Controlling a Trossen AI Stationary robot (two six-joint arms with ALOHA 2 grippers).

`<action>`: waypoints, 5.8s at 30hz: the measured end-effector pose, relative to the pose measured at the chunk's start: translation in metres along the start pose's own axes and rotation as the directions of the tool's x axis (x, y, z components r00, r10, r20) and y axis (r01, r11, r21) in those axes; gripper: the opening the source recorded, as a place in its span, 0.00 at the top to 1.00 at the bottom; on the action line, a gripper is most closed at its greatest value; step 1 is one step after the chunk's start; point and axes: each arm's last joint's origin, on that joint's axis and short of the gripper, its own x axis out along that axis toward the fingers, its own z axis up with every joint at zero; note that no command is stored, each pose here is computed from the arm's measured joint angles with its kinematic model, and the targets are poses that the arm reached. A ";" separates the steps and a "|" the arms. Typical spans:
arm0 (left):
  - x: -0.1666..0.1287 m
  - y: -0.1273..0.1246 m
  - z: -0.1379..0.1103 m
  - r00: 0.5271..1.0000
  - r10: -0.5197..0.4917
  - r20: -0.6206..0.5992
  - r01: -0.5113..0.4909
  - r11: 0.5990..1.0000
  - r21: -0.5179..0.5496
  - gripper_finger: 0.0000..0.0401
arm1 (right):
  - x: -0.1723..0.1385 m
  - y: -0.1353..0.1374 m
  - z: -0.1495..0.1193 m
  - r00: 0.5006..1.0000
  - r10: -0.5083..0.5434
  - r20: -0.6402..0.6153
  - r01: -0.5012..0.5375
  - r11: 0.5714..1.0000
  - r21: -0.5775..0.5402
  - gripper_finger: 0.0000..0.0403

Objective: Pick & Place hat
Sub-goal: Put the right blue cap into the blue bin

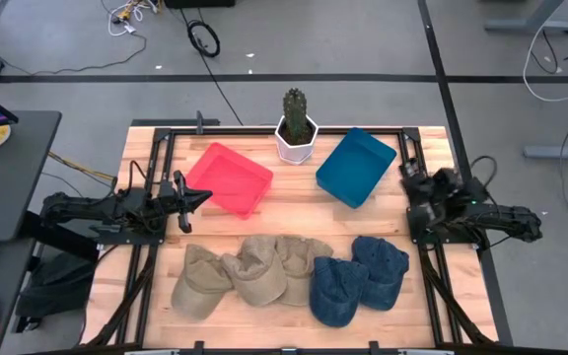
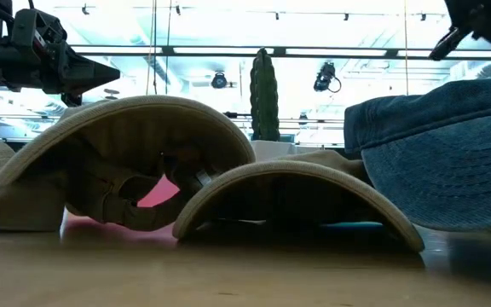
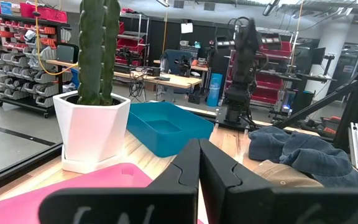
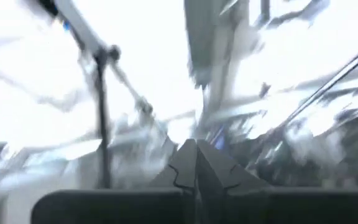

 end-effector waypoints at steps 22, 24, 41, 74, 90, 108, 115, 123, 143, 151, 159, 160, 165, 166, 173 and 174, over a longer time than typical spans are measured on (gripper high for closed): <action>0.000 0.000 0.000 1.000 0.000 0.000 0.000 1.000 0.000 0.99 | 0.019 0.015 0.081 0.839 -0.203 0.505 0.177 0.979 0.100 0.96; 0.000 0.000 0.000 1.000 0.000 0.000 0.000 1.000 0.000 0.99 | 0.029 0.019 0.097 0.826 -0.197 0.528 0.176 0.980 0.090 0.96; 0.000 0.000 0.000 1.000 0.000 0.000 0.000 1.000 0.000 0.99 | 0.153 0.041 0.200 0.890 -0.436 0.136 0.454 0.875 -0.167 0.96; 0.000 0.000 0.000 1.000 0.000 0.000 0.000 1.000 0.000 0.99 | 0.193 0.038 0.183 0.841 -0.394 -0.371 0.385 0.917 -0.102 0.96; 0.000 0.000 0.000 1.000 0.000 0.000 0.000 1.000 0.000 0.99 | 0.216 0.031 0.139 0.767 -0.295 -0.569 0.414 0.906 0.089 0.96; 0.000 0.000 0.000 1.000 0.000 0.000 0.000 1.000 0.000 0.99 | 0.231 0.090 0.026 0.414 0.088 -0.906 0.314 0.920 0.233 0.96; 0.000 0.000 0.000 1.000 0.000 0.000 0.000 1.000 0.000 0.99 | 0.216 0.134 -0.011 0.260 0.062 -0.963 0.256 0.958 0.131 0.96; 0.000 0.000 0.000 1.000 0.000 0.000 0.000 1.000 0.000 0.99 | 0.191 0.175 -0.028 0.154 0.015 -0.988 0.279 0.959 0.059 0.96; 0.000 0.000 0.000 1.000 0.000 0.000 0.000 1.000 0.000 0.99 | 0.128 0.238 -0.084 -0.247 -0.024 -0.969 0.381 0.917 -0.120 0.96; 0.000 0.000 0.000 1.000 0.000 0.000 0.000 1.000 0.000 0.99 | 0.139 0.272 -0.087 -0.349 -0.086 -0.933 0.308 0.930 -0.201 0.96; 0.000 0.000 0.000 1.000 0.000 0.000 0.000 1.000 0.000 0.99 | 0.151 0.305 -0.110 -0.449 -0.206 -0.870 0.192 0.928 -0.319 0.96; 0.000 0.000 0.000 1.000 0.000 0.000 0.000 1.000 0.000 0.99 | 0.150 0.309 -0.114 -0.463 -0.223 -0.858 0.179 0.924 -0.337 0.96; 0.000 0.000 0.000 1.000 0.000 0.000 0.000 1.000 0.000 0.99 | 0.140 0.323 -0.134 -0.546 -0.305 -0.780 0.128 0.890 -0.437 0.96; 0.000 0.000 0.000 1.000 0.000 0.000 0.000 1.000 0.000 0.99 | 0.137 0.326 -0.139 -0.553 -0.315 -0.771 0.123 0.885 -0.449 0.96; 0.000 0.000 0.000 1.000 0.000 0.000 0.000 1.000 0.000 0.99 | 0.119 0.332 -0.158 -0.591 -0.351 -0.726 0.112 0.855 -0.506 0.96; 0.000 0.000 0.000 1.000 0.000 0.000 0.000 1.000 0.000 0.99 | 0.118 0.331 -0.159 -0.596 -0.356 -0.720 0.125 0.845 -0.521 0.96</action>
